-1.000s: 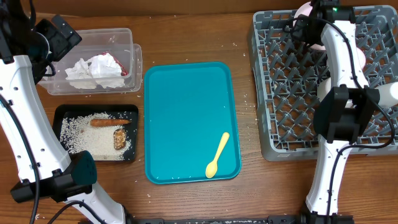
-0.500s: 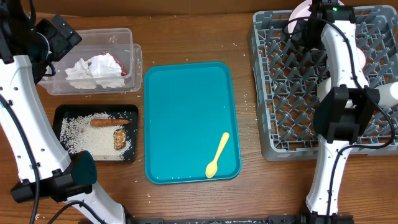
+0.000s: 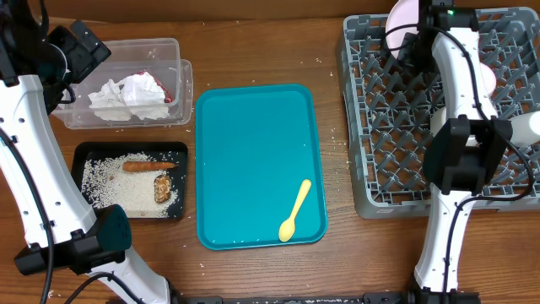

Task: Sort waste into correct bins and load items into the dishwasher
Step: 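Lower the plate upright into the rack slots with the right gripper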

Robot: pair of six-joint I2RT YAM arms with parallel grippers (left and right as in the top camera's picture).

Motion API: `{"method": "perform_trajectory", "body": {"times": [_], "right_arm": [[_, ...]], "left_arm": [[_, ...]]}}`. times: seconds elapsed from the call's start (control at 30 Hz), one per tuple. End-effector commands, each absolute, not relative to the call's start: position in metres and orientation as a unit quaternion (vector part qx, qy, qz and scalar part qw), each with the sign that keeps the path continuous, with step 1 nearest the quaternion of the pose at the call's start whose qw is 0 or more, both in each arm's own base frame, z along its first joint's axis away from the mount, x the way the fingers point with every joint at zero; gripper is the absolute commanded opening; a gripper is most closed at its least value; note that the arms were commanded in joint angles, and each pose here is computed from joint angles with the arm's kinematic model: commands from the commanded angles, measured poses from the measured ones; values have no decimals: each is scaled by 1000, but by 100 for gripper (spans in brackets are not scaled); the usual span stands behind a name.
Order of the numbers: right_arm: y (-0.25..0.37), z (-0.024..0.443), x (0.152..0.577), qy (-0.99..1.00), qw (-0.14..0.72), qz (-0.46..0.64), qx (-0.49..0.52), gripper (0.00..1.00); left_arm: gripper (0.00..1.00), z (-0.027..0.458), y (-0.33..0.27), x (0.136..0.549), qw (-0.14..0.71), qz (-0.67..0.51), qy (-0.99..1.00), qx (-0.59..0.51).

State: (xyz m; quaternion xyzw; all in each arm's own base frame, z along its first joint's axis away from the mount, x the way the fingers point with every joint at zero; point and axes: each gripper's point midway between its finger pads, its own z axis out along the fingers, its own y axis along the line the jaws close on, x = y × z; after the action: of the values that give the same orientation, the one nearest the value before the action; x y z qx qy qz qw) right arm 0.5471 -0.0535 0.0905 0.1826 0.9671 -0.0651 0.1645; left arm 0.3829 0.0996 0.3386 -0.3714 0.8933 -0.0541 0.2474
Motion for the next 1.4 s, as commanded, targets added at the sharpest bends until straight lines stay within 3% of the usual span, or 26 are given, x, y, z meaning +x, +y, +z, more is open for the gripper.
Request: {"method": "perform_trajectory", "body": {"times": [0.0, 0.5, 0.6, 0.7, 0.8, 0.93, 1.07, 1.23, 1.37], "right_arm": [[-37, 86, 544, 970, 156, -84, 167, 4], [-24, 96, 540, 970, 156, -80, 166, 5], [-24, 113, 542, 967, 176, -76, 168, 17], [-25, 133, 544, 962, 199, -70, 172, 39], [-21, 150, 547, 960, 217, -54, 168, 49], [-21, 160, 551, 956, 236, -49, 169, 70], [-32, 164, 558, 949, 251, -44, 188, 72], [-66, 165, 554, 927, 249, -20, 280, 72], [-76, 162, 553, 923, 231, 78, 299, 70]], "left_arm": [[100, 338, 99, 384, 247, -50, 892, -376], [100, 338, 99, 384, 247, -50, 892, -376], [100, 338, 99, 384, 247, -50, 892, -376], [100, 338, 99, 384, 247, -50, 892, -376], [100, 338, 99, 384, 247, -50, 892, -376], [100, 338, 99, 384, 247, -50, 892, -376], [100, 338, 99, 384, 247, -50, 892, -376], [100, 338, 99, 384, 247, -50, 892, -376], [100, 338, 99, 384, 247, -50, 892, -376]]}}
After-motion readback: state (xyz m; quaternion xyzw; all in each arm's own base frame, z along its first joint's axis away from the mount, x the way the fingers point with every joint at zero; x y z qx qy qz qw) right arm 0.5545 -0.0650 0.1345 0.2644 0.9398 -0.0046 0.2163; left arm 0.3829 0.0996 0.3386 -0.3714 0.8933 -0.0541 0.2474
